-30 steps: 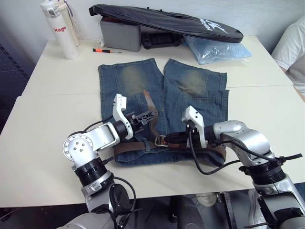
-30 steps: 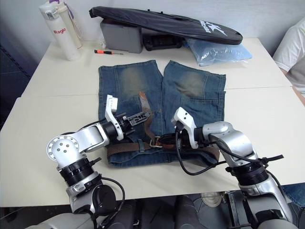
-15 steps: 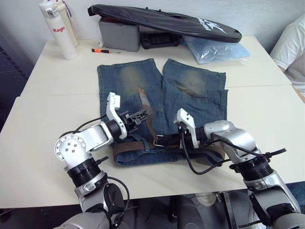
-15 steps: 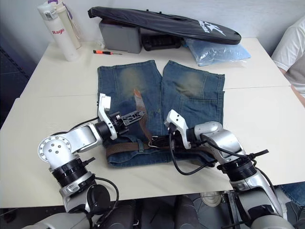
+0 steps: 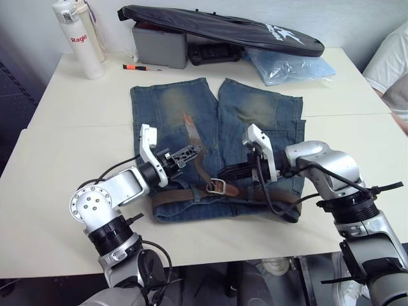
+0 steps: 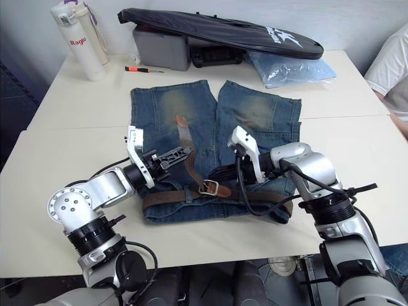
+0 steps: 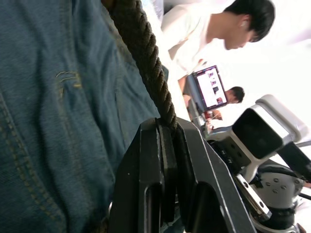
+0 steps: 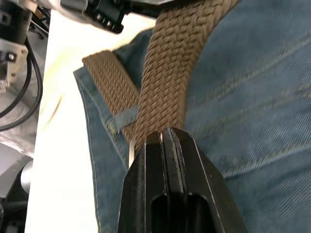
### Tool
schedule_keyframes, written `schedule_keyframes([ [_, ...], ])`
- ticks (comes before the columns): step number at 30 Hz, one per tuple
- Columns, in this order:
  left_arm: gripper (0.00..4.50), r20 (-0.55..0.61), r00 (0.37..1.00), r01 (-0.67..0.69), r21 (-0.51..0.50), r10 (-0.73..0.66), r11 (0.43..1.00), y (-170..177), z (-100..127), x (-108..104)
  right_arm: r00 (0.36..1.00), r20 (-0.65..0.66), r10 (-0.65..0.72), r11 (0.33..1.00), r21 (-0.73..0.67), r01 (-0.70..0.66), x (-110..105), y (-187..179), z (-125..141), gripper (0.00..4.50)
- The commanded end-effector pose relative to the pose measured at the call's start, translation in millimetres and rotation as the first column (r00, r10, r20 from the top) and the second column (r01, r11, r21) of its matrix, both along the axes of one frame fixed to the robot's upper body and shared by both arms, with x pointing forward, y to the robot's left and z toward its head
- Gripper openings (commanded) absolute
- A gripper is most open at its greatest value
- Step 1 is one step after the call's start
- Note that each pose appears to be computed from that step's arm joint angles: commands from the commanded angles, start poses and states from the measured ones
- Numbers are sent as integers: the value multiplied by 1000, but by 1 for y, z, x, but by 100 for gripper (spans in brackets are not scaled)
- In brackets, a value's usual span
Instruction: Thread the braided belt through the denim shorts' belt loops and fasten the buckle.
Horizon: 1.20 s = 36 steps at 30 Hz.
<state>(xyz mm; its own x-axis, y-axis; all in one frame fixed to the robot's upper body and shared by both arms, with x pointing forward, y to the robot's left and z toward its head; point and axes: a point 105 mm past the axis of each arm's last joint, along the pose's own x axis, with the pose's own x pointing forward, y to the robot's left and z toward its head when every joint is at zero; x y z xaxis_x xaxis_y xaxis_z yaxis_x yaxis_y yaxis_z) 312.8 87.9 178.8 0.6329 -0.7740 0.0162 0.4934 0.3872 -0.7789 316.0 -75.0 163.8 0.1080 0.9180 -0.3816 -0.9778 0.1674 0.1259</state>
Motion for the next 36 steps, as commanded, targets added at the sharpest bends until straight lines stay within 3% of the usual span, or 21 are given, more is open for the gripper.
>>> schedule_keyframes([
  [1,0,73,997,13,-43,-10,999,2,13,-7,1000,1,6,1000,10,-6,0,4,-1,4],
  [18,0,61,998,22,-39,-20,999,-5,10,-8,998,-70,-9,999,-43,6,-3,10,-37,4],
  [25,0,69,994,86,15,-87,996,-19,9,-7,993,-114,13,998,-59,-20,-4,13,-51,4],
  [31,0,58,993,101,37,-103,994,-20,4,-7,993,-112,32,999,-29,-35,-2,13,-48,4],
  [36,0,-42,992,-117,79,121,990,20,-19,12,994,-109,28,999,41,-24,-3,7,-34,4],
])
